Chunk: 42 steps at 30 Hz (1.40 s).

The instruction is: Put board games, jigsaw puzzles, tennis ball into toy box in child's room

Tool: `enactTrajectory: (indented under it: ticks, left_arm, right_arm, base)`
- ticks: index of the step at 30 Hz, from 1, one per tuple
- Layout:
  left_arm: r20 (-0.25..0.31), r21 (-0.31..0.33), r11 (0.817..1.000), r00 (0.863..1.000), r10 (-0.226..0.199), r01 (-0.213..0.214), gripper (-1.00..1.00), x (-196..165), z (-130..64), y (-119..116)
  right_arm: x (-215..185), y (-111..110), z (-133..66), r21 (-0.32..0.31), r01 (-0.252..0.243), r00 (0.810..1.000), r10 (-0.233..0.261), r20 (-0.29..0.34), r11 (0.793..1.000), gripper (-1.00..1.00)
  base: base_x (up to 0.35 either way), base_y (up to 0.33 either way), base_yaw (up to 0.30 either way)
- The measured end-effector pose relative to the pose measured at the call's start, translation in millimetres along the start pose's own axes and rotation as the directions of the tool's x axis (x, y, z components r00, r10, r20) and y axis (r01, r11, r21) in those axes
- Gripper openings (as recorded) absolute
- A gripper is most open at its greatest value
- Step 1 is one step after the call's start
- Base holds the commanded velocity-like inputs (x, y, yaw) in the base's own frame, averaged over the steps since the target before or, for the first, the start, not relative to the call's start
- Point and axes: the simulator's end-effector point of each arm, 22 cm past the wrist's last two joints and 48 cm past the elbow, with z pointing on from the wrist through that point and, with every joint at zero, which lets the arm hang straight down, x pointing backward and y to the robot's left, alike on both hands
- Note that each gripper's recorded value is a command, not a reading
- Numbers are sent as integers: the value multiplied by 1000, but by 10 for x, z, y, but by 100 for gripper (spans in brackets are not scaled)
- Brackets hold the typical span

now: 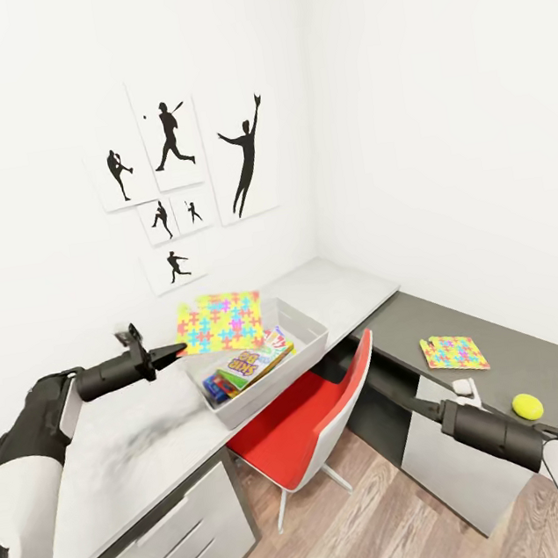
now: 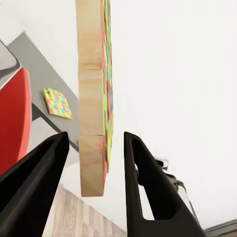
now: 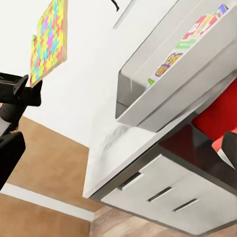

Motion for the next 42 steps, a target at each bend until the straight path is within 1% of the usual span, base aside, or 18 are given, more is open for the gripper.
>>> enactTrajectory:
  ticks: [2, 4, 5, 7, 8, 10, 14, 17, 18, 20, 22, 30, 34, 39, 42]
  left_arm:
    - [-17, -24, 1000, 1000, -7, 6, -100, 79, 274, 56]
    - [-25, -46, 999, 1000, -13, 12, -100, 127, 409, 104]
    - [-29, -73, 997, 999, -17, 14, -100, 159, 495, 163]
    - [-30, -106, 994, 999, -21, 18, -100, 185, 569, 234]
    - [-30, -112, 993, 999, -23, 20, -100, 189, 585, 248]
    - [-30, -151, 988, 999, -19, 14, -100, 208, 628, 337]
    - [-13, -190, 982, 1000, -20, 17, -100, 177, 604, 431]
    - [22, -238, 971, 999, -24, 29, -100, 109, 532, 550]
    - [28, -246, 969, 999, -27, 33, -100, 98, 521, 569]
    - [41, -280, 959, 999, -29, 39, -100, 75, 482, 651]
    - [47, -295, 955, 998, -31, 43, -100, 66, 464, 686]
    - [53, -309, 950, 998, -33, 48, -100, 61, 454, 723]
    - [73, -312, 948, 997, -37, 58, -100, 24, 414, 737]
    - [104, -352, 932, 993, -46, 80, -100, -9, 359, 842]
    - [113, -361, 928, 992, -50, 88, -100, -15, 357, 865]
  right_arm:
    - [4, -17, -4, 7, 3, 1000, -3, -5, 1000, 100]
    - [0, -27, -13, 12, 6, 1000, -6, -7, 1000, 100]
    - [-6, -37, -23, 15, 7, 1000, -7, -7, 1000, 100]
    - [-13, -45, -32, 18, 9, 1000, -9, -7, 1000, 100]
    - [-14, -47, -32, 19, 9, 1000, -9, -6, 1000, 100]
    - [-15, -53, -32, 21, 10, 1000, -9, -5, 1000, 100]
    - [-19, -72, -41, 28, 12, 1000, -12, -6, 1000, 100]
    - [-25, -96, -44, 39, 12, 1000, -12, -5, 999, 100]
    - [-24, -99, -44, 41, 12, 1000, -12, -6, 999, 100]
    - [-23, -107, -45, 44, 12, 1000, -12, -6, 999, 100]
    - [-24, -110, -47, 45, 12, 1000, -12, -7, 999, 100]
    - [-27, -114, -53, 48, 15, 1000, -14, -8, 999, 100]
    - [-33, -113, -55, 48, 17, 1000, -16, -8, 999, 100]
    - [-35, -109, -57, 48, 17, 1000, -17, -8, 999, 100]
    - [-35, -109, -56, 49, 18, 1000, -18, -8, 999, 100]
  base:
    - [0, 0, 0]
    - [0, 0, 0]
    - [0, 0, 0]
    - [0, 0, 0]
    - [0, -10, 0]
    - [0, -127, 0]
    - [10, -200, 0]
    - [49, -138, 0]
    - [26, -221, 0]
    - [15, -261, 0]
    - [7, -275, 0]
    - [2, -140, 0]
    - [62, -79, 0]
    - [234, 58, 119]
    - [244, 52, 239]
